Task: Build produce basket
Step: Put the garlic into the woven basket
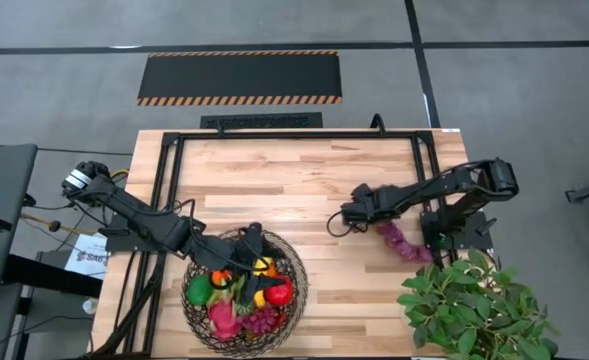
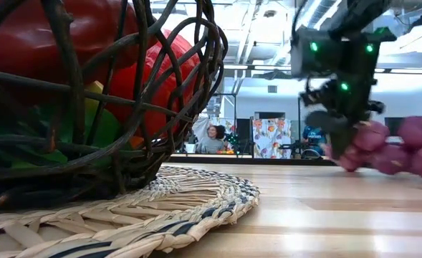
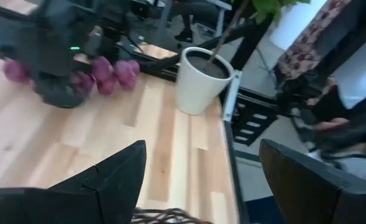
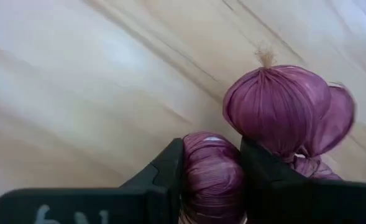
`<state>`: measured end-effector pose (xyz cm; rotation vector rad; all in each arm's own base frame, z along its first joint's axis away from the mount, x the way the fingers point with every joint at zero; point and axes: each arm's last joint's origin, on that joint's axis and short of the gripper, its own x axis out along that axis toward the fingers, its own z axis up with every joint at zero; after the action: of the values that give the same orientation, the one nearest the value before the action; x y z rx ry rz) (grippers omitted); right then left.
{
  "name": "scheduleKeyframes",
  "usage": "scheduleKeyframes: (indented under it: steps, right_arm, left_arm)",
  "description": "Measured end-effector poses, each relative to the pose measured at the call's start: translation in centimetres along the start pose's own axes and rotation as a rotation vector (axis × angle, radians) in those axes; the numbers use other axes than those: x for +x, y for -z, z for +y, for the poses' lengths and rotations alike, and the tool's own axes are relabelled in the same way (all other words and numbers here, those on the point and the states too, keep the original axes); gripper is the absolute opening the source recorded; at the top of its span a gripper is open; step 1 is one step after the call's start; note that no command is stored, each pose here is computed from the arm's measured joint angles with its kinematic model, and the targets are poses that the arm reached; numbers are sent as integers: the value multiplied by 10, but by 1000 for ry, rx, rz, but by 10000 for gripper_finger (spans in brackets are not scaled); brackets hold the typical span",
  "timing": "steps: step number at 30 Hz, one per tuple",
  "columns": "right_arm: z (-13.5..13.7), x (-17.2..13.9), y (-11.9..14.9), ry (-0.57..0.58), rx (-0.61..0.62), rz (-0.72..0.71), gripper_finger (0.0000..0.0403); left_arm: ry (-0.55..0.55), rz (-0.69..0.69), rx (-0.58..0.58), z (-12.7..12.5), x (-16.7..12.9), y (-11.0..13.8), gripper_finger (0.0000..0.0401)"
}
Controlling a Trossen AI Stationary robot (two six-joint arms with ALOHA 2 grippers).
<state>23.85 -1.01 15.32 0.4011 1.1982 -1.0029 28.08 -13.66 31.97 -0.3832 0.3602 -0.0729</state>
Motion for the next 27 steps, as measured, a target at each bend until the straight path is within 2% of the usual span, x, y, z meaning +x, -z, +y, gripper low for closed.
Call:
scheduleKeyframes:
  steps: [4, 8, 15, 19, 22, 27]
  right_arm:
    - [18, -29, -13, -150, -41, -133, 118]
    - [24, -67, -26, -291, -71, -275, 128]
    - [9, -138, -37, -443, -102, -510, 128]
    - [0, -174, -35, -582, -132, -652, 132]
    - [-4, -200, -31, -695, -176, -795, 132]
    - [-7, -237, -19, -851, -248, -1014, 134]
  left_arm:
    - [-57, -19, 18, 6, -10, -7, 297]
    - [-113, -58, 34, 13, -31, -19, 297]
    - [-273, -106, 95, 25, -71, -30, 297]
    - [-363, -139, 102, 30, -79, -32, 297]
    - [-351, -142, 99, 30, -76, -32, 297]
    - [-221, -127, 153, 28, -52, -27, 301]
